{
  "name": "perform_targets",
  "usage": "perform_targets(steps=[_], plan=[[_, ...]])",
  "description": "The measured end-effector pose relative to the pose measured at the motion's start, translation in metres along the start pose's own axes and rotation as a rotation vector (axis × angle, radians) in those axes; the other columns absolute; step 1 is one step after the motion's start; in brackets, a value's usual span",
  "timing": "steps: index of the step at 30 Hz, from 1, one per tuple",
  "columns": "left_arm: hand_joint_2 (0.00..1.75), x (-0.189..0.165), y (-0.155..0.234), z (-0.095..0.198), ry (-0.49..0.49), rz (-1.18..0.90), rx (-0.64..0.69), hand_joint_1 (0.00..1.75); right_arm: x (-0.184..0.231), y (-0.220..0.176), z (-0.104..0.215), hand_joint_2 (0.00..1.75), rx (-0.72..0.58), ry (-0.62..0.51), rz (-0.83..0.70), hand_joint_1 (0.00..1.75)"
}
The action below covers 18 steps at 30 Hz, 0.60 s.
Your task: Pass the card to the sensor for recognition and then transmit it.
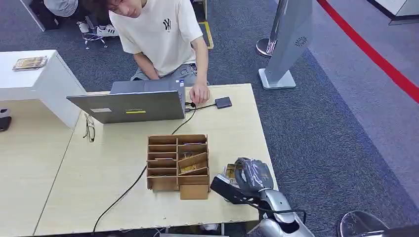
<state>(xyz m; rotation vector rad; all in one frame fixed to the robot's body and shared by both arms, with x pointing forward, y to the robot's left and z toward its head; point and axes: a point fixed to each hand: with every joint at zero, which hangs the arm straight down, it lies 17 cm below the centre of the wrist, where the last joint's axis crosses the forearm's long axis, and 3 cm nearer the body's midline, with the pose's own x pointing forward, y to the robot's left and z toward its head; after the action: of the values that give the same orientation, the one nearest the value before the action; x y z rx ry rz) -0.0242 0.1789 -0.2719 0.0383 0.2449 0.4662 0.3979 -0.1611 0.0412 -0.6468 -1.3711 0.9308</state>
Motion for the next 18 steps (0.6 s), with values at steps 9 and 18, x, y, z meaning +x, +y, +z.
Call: perform_targets(steps=[9, 18], plan=[[0.00, 0.004, 0.004, -0.001, -0.027, 0.044, 0.021, 0.00, 0.020, -0.076, 0.019, 1.75, -0.259, -0.087, -0.139, 1.75], [0.00, 0.004, 0.006, -0.001, -0.036, 0.061, 0.038, 0.00, 0.032, -0.116, 0.037, 1.75, -0.381, -0.145, -0.184, 1.75]])
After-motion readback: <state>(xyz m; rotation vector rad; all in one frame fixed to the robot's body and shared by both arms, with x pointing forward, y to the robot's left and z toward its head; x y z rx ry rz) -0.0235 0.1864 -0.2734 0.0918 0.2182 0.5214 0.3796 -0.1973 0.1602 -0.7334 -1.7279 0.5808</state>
